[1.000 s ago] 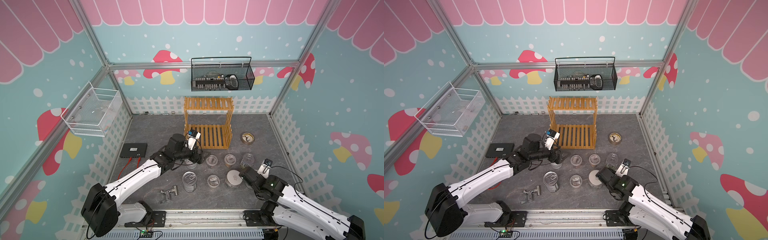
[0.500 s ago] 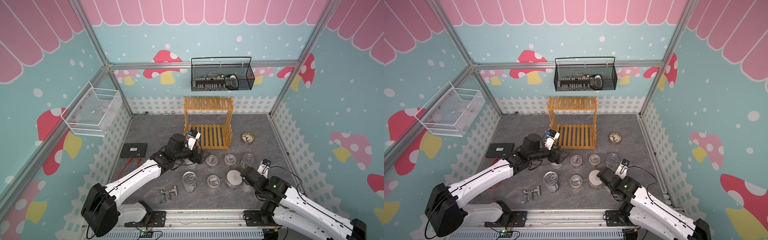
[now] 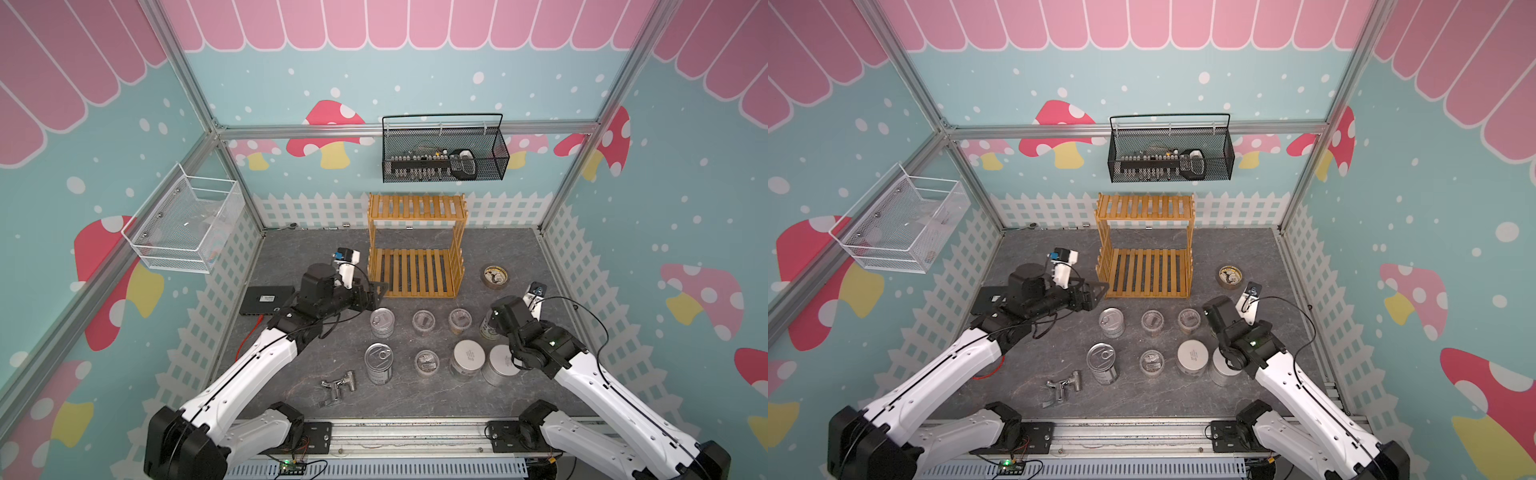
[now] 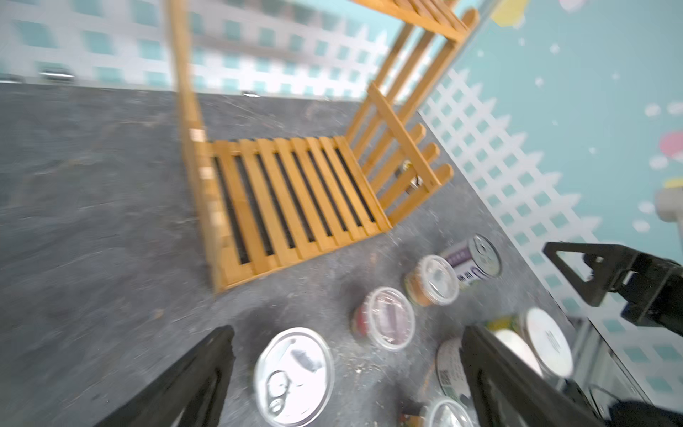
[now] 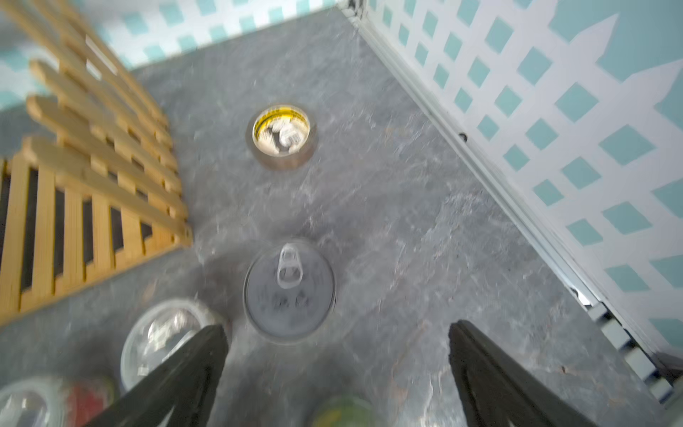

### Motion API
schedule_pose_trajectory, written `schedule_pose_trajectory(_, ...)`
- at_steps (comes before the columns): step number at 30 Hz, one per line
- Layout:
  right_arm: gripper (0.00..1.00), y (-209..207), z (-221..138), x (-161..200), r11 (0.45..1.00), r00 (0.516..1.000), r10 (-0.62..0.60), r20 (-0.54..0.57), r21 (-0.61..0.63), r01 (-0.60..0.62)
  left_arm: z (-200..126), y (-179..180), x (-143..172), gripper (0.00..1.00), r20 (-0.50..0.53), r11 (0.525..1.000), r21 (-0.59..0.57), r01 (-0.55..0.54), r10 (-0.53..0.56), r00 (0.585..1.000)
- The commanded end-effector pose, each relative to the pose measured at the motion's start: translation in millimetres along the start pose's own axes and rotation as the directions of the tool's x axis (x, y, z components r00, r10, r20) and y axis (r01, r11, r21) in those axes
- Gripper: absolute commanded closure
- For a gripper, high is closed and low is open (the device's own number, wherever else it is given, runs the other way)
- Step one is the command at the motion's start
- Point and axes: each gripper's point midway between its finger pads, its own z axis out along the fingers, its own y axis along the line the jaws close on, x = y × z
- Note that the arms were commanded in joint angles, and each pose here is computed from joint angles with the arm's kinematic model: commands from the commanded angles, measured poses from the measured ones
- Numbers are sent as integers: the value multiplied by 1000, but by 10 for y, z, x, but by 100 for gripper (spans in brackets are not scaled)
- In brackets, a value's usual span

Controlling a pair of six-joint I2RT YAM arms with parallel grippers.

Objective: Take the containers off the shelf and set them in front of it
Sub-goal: Place the container at the center of the board, then reset both arms

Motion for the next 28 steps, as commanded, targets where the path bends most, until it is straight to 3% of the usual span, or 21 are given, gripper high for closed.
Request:
schedule_pose_trajectory(1, 1, 234, 126, -521, 977, 974, -133, 185, -140, 160, -245, 665, -48, 1, 127, 958, -250, 143, -114, 985)
schedule_pose_trajectory(4, 1, 204, 419, -706, 973, 976, -114, 184, -180, 147, -397, 1285, -60, 1, 271, 875, -415, 250, -143, 952)
schedule_pose_trajectory(7, 1, 163, 709, -751, 970, 963, -124, 240, -175, 168, -469, 1766, -87, 1, 377, 796, -524, 303, -102, 921)
schedule_pose_trajectory(13, 1, 44, 1186, -586, 967, 939, -120, 322, -177, 185, -349, 2135, 17, 1, 376, 732, -649, 207, 73, 924)
schedule_pose_trajectory(18, 1, 68, 1344, -387, 956, 907, -131, 400, -193, 223, -355, 2231, 82, 1, 364, 737, -669, 96, 213, 907)
schedule_pose_trajectory(28, 1, 169, 1459, -284, 935, 889, -146, 435, -234, 268, -229, 2284, 131, 1, 364, 784, -618, 65, 212, 907)
